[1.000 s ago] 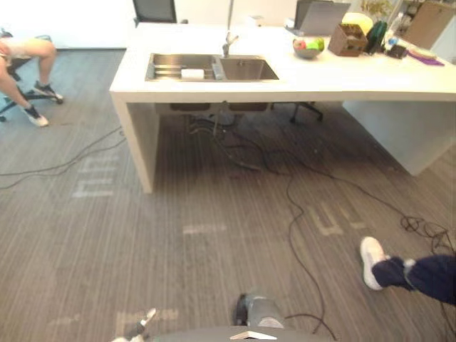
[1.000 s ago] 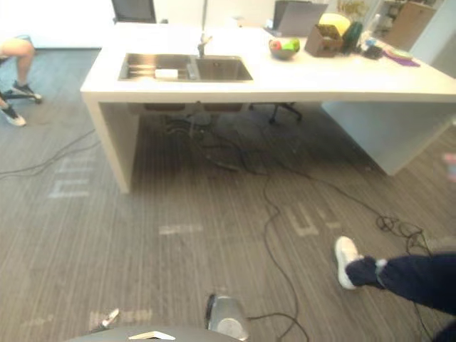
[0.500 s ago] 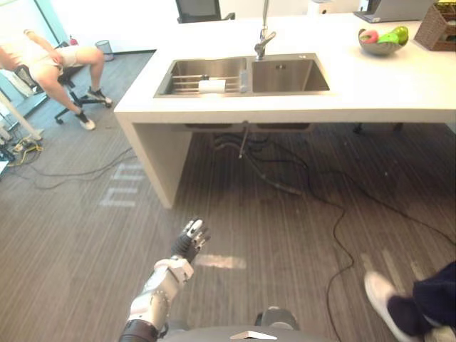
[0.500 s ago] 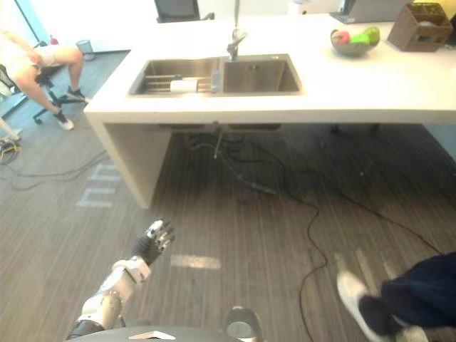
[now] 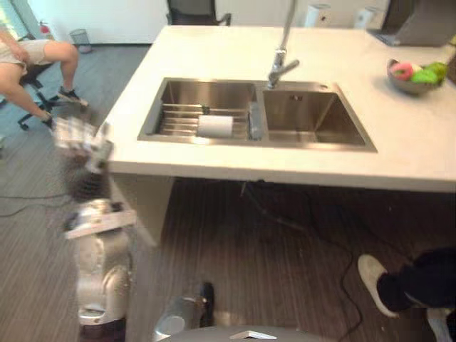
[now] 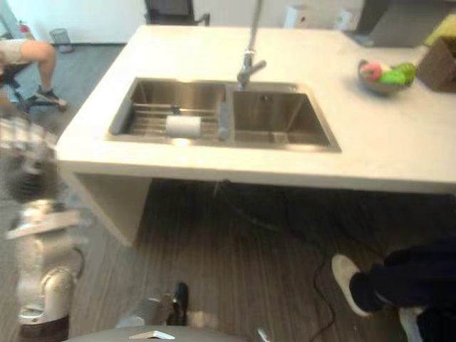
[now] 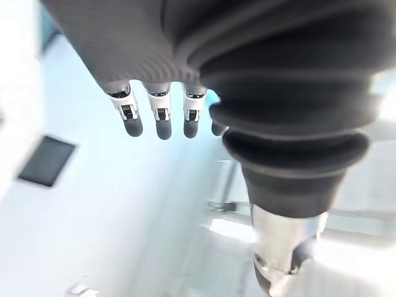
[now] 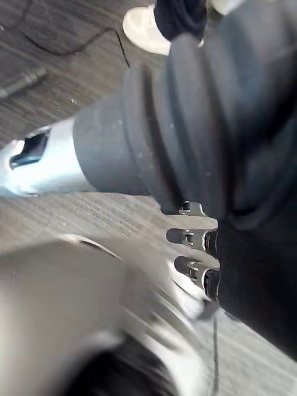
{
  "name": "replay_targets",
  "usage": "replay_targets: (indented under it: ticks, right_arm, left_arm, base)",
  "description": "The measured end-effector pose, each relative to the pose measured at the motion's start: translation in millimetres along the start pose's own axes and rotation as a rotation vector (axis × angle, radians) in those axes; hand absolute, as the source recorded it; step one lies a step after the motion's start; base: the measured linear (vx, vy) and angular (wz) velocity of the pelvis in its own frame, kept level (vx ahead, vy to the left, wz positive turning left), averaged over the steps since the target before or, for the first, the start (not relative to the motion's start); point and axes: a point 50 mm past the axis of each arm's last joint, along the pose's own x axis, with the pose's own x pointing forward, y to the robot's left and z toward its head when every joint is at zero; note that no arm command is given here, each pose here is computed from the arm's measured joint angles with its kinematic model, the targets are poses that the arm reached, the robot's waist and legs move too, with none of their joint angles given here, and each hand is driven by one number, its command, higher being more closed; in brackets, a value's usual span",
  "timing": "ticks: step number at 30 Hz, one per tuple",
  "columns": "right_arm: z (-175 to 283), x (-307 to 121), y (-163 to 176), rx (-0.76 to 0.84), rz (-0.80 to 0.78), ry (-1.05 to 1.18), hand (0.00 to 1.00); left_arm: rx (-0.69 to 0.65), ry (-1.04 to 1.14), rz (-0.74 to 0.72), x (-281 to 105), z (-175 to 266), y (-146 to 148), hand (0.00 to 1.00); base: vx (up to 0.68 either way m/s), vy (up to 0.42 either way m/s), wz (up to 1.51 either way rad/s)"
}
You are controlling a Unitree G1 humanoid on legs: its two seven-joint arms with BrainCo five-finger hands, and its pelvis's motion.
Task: Walk over to the sink, pick up the cup, carry it to the dishwasher, place the cup inside the dishwasher, then close the dishwasher door
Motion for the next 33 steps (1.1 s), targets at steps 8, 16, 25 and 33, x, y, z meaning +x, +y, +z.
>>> replay_targets:
  ticks: [8, 16, 25, 33]
  right_arm:
    - [-17, 1, 2, 0.139, 0.044, 0.047, 0.00]
    - [-26, -1, -1, -0.027, 0.074, 0.095, 0.00]
    - [-19, -1, 1, -0.035, 0.098, 0.053, 0.00]
    - [-9, -4, -13, -0.217, -0.021, -0.009, 0.00]
  left_arm:
    - [0.108, -0.153, -0.055, 13, 29, -2, 0.00]
    - [0.062, 0.125, -0.139, 3, -24, -10, 0.00]
    - [0.007, 0.404, -0.213, -15, -72, -27, 0.00]
    - [0.023, 0.467, -0.147, -31, -84, -24, 0.00]
  base:
    - [0.34, 0.031, 0.27]
    - [0.29, -0.180, 0.27]
    - [0.19, -0.139, -0.14]
    - [-0.02, 0.013, -0.14]
